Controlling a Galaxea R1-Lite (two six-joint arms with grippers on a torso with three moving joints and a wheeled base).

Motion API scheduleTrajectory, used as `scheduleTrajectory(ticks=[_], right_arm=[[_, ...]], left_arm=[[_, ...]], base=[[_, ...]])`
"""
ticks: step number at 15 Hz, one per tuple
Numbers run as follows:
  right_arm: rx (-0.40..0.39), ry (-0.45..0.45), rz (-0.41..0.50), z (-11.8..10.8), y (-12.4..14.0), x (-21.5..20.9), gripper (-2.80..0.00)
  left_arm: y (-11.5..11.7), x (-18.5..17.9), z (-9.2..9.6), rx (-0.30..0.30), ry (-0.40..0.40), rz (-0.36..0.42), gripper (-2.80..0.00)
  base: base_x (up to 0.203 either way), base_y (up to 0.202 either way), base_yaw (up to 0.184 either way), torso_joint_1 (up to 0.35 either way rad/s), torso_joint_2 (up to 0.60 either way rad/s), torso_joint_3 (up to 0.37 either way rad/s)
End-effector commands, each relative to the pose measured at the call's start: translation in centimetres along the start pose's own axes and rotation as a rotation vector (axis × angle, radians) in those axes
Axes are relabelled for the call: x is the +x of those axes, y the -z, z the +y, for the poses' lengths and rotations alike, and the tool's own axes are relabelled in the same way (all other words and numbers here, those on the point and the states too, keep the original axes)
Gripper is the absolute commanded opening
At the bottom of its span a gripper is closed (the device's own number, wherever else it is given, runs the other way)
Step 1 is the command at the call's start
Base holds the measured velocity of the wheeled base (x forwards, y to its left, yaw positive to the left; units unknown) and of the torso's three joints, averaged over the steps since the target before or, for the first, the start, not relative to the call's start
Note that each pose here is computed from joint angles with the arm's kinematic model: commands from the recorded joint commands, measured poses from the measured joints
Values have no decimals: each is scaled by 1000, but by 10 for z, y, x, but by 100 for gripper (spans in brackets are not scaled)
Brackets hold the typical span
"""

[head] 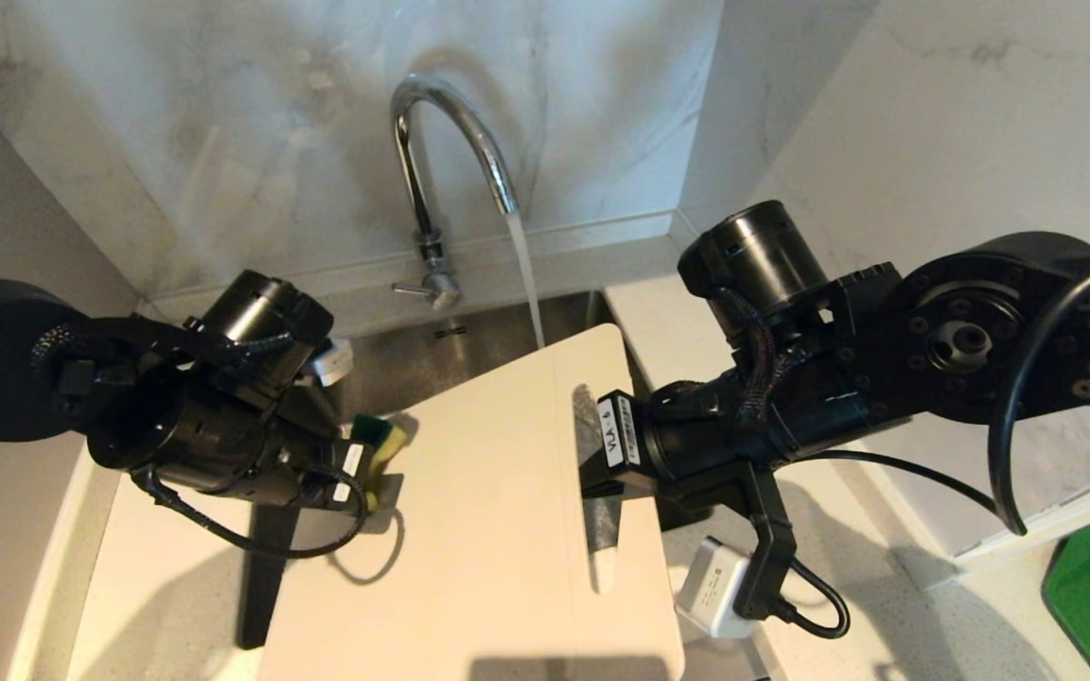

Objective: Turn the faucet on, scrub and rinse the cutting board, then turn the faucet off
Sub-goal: Scrub the cutting board underwater

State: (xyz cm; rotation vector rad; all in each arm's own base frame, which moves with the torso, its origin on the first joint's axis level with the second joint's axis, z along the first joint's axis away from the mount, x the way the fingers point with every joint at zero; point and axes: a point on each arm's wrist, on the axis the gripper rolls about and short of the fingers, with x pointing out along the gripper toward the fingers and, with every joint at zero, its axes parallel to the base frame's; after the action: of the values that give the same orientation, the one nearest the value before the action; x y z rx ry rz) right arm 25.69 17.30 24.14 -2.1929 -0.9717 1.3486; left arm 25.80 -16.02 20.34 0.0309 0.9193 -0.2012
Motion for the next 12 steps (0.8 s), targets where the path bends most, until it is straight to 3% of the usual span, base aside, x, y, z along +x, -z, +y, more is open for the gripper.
scheduleTrajectory(ticks=[1, 7, 9, 12], right_arm=[[-15, 4, -4, 0, 0, 0, -280], [-13, 5, -8, 0, -1, 0, -280], [-11, 4, -9, 1, -1, 1, -280], [-13, 5, -8, 1, -1, 1, -280]], left_arm=[[6, 21, 24, -41, -63, 50, -280], [27, 42, 81, -74, -114, 73, -280], [23, 28, 93, -94, -125, 17, -280], [4, -12, 89, -98, -76, -153, -280]], base=[[0, 0, 0, 0, 0, 0], [0, 0, 0, 0, 0, 0], [0, 0, 0, 0, 0, 0], [0, 0, 0, 0, 0, 0]])
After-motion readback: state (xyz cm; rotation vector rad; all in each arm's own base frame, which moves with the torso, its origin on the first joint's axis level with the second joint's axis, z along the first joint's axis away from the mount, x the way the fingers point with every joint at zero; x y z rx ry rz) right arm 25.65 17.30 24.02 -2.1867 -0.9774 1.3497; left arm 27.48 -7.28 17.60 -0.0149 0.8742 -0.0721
